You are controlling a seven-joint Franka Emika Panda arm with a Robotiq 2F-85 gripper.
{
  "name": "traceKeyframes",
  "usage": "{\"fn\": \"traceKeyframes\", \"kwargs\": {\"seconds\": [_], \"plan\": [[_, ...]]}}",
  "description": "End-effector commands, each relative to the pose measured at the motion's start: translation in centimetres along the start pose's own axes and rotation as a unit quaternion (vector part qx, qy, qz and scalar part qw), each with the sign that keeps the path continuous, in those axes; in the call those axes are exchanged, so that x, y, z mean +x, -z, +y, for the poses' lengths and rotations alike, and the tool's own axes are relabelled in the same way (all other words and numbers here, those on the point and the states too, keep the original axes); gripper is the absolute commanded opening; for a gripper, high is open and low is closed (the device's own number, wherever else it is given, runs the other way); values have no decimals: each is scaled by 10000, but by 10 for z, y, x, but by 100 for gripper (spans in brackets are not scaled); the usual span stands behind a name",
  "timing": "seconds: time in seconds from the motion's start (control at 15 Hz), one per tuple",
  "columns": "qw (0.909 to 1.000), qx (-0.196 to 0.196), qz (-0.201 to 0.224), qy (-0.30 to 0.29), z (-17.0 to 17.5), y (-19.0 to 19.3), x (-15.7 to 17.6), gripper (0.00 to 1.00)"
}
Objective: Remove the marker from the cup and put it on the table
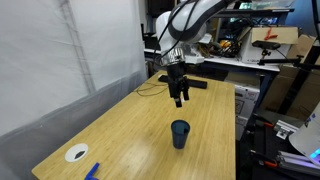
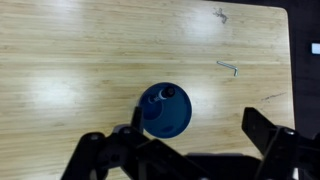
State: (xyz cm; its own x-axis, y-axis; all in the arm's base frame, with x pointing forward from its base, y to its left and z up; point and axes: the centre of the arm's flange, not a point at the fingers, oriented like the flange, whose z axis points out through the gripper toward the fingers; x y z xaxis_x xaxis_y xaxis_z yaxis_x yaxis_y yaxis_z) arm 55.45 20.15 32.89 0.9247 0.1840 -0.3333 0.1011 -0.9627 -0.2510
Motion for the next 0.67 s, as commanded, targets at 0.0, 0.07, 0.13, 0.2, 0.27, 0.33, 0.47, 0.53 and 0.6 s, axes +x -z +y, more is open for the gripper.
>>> {"fn": "traceKeyframes", "kwargs": {"seconds": [0.0,0.07,0.13,0.2,0.27,0.33,0.47,0.53,0.6], "plan": [[9948,573,107,-835,13,-2,23,100],[9916,673,92,-1101,14,-8,29,100],[9875,779,48,-1367,15,-12,33,100],[9829,805,6,-1655,11,-19,38,100],[9778,836,-85,-1917,9,-24,41,100],[9746,801,-178,-2082,5,-30,43,100],[9703,617,-377,-2309,-2,-41,45,100],[9682,557,-414,-2404,-4,-45,46,100],[9671,486,-466,-2452,-6,-48,46,100]]}}
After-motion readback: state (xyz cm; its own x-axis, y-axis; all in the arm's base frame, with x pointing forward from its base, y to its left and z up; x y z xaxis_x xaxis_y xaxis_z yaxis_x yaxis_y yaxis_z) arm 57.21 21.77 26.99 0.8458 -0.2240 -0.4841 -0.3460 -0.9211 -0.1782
